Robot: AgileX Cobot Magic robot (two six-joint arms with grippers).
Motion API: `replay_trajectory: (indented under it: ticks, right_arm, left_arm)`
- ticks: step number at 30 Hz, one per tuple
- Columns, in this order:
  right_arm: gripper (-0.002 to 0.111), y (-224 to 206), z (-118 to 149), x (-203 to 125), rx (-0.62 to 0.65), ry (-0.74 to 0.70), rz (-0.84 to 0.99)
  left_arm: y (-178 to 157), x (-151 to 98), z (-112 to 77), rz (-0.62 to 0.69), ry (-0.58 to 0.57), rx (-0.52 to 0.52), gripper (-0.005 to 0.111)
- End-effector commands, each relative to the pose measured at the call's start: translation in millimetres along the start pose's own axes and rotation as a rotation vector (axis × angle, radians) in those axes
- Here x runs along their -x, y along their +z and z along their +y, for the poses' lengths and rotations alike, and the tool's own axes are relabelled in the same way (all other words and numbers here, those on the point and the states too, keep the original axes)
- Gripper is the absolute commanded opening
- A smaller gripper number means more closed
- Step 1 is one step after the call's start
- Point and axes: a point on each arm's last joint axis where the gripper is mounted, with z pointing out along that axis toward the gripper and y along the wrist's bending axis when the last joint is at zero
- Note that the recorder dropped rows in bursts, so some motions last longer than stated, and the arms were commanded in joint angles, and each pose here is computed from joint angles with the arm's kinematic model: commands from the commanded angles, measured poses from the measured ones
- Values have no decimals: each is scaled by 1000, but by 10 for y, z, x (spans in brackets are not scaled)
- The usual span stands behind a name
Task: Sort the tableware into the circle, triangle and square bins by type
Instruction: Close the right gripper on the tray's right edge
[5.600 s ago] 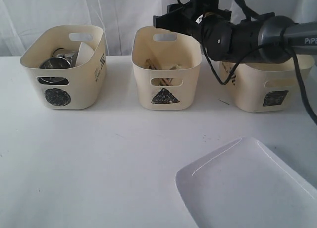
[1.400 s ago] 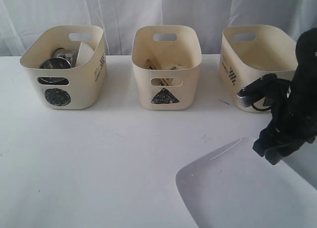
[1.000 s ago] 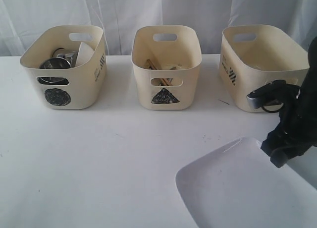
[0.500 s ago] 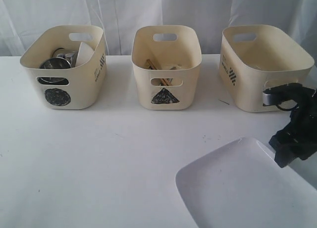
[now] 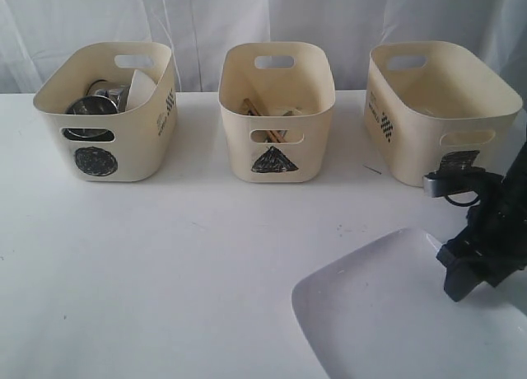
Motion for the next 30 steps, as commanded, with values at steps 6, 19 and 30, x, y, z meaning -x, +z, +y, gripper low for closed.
replay_trajectory:
  ticks: [6,19,30]
  right_arm:
    - [54,131,28,-2,130,-14,34]
    - [0,168,20,27,137,5,15]
    - [0,-137,168,60,182,49,-119]
  left_arm:
    - [-1,-1,0,-8,-13,1,52]
    - [-1,-1,0,-8,-13,1,52]
    - [-1,-1,0,-8,-13,1,52]
